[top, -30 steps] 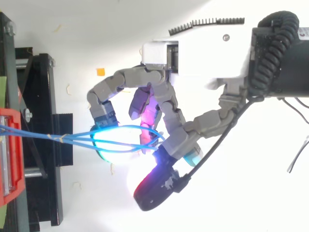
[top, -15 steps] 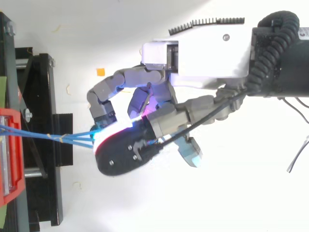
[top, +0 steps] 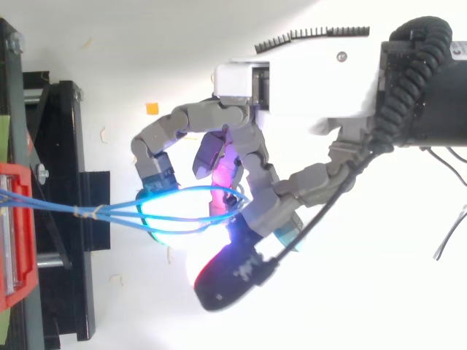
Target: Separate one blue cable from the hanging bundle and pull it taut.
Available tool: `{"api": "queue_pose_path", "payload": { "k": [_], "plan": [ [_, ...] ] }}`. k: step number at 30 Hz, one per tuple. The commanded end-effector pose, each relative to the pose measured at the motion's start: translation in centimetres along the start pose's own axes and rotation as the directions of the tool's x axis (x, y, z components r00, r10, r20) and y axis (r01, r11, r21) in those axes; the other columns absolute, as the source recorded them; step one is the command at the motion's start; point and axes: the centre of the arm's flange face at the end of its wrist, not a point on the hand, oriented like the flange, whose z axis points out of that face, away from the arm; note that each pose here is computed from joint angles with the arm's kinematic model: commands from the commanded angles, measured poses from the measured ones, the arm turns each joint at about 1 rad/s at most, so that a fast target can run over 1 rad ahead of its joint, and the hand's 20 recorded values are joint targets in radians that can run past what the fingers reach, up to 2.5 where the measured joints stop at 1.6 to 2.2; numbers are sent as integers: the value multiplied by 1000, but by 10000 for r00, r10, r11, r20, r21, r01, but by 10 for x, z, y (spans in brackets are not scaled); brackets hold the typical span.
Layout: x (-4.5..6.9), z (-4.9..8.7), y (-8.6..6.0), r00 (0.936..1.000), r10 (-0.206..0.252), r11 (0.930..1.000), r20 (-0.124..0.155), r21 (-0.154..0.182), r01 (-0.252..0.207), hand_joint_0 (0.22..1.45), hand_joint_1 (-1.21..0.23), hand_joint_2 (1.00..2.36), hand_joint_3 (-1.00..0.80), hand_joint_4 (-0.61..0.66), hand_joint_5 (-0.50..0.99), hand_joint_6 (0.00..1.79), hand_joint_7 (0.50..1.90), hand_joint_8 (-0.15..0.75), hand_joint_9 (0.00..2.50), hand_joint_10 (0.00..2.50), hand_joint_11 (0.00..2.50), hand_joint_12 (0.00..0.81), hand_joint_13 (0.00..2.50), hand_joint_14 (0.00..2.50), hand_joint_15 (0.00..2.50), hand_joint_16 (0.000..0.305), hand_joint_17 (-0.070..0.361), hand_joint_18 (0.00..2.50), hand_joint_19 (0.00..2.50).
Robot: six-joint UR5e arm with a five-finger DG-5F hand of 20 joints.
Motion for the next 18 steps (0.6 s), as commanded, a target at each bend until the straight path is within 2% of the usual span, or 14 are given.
{"api": "queue_pose_path", "payload": {
  "k": [1,4,6,7,9,11,14,16,18],
  "plan": [
    [-1,0,0,10000,5,10000,14,-18,-5,622,-1101,1000,-500,55,129,501,1364,124,1856,14,337,231,1154,15,406,46,103,624,520],
    [0,0,0,10000,0,10000,-4,-8,0,496,-1101,1000,-500,88,130,501,1357,133,1867,13,315,247,1161,14,390,50,113,647,492],
    [0,0,1,10000,1,10000,0,-23,-1,419,-1022,1000,-500,106,133,502,1348,144,1890,12,277,260,1183,13,366,56,126,680,466],
    [0,0,0,10000,0,10000,10,-4,0,358,-800,1000,-500,101,137,503,1319,146,1917,9,225,285,1219,11,334,63,143,718,426],
    [0,0,1,10000,1,10000,14,-18,-1,366,-620,1000,-500,89,139,503,1300,141,1920,8,204,283,1224,11,329,64,144,715,430],
    [0,0,1,10000,-14,10000,14,-18,14,418,-370,1000,-500,80,139,503,1294,127,1906,9,209,264,1208,12,345,60,136,655,456],
    [0,0,1,10000,-14,10000,14,-18,14,471,-275,1000,-500,68,138,503,1296,110,1905,9,219,243,1192,13,367,55,124,606,492],
    [0,0,1,10000,1,10000,14,-18,-1,540,-311,1000,-500,64,136,502,1311,101,1890,11,254,226,1175,14,396,49,110,564,528],
    [0,0,1,10000,1,10000,14,-18,-1,589,-411,1000,-500,53,135,502,1313,94,1883,11,267,220,1165,17,400,47,105,553,542]
  ]
}}
